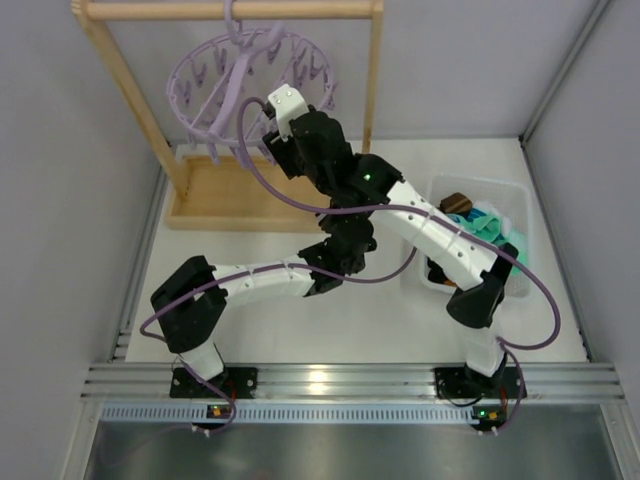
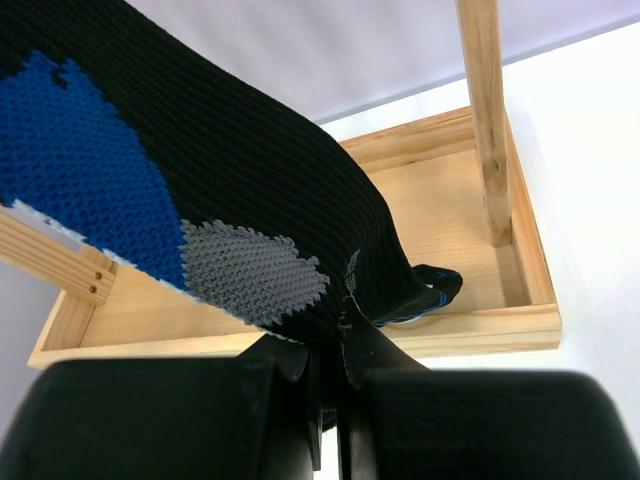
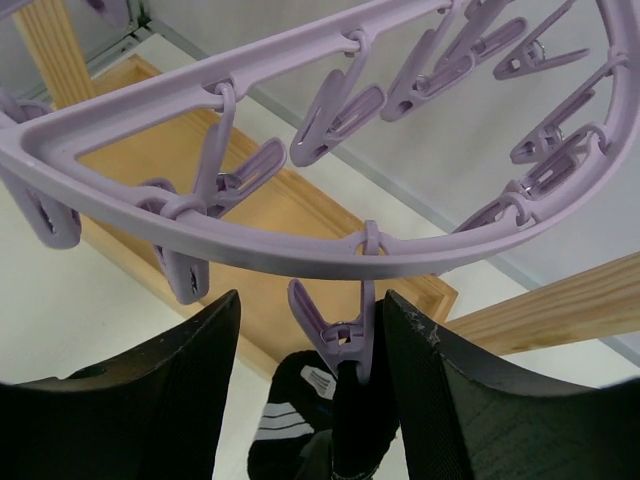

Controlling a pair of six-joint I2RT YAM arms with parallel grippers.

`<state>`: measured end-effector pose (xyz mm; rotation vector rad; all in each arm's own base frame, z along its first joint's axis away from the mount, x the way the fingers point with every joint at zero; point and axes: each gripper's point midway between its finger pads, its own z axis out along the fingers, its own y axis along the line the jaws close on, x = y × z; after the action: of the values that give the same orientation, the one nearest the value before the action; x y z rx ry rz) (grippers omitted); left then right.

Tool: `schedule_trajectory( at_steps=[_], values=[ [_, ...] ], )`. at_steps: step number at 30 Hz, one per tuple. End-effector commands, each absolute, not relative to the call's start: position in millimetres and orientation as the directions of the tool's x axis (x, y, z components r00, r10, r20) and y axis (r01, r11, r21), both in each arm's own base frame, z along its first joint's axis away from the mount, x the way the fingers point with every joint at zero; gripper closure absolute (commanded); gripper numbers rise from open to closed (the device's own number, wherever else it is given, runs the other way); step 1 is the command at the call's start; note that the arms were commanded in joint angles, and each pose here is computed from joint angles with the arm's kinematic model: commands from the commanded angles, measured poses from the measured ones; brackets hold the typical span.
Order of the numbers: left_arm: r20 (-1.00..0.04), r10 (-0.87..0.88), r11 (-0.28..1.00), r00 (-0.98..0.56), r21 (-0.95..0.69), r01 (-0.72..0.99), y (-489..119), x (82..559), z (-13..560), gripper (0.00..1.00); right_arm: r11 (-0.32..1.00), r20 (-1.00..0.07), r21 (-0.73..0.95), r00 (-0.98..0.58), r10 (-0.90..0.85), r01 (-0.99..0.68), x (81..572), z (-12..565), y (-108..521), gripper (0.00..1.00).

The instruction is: Remove the socks clipped to the hanger

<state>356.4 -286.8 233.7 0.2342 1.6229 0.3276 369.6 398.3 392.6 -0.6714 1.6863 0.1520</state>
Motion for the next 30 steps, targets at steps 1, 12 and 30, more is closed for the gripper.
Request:
schedule_trajectory(
  at_steps=[1,12,30],
  values=[
    [-0.96,0.28,0.958,-0.031,0.281,-0.052,-294,355,260,1.0,0.846,-0.948,-0.268,-0.031,-0.316,-0.461,385,411,395,0.43],
    [-0.961,0.276,0.96,-0.034,0.277,-0.048,-293,350,258,1.0,0.874,-0.96,-0.252,-0.005,-0.28,-0.416,395,420,392,0.75],
    [-0.994,-0.023,0.983,-0.103,-0.042,0.177,-274,298,255,1.0,0.862,-0.987,-0.147,0.015,-0.16,-0.486,362,450,374,0.55]
  ],
)
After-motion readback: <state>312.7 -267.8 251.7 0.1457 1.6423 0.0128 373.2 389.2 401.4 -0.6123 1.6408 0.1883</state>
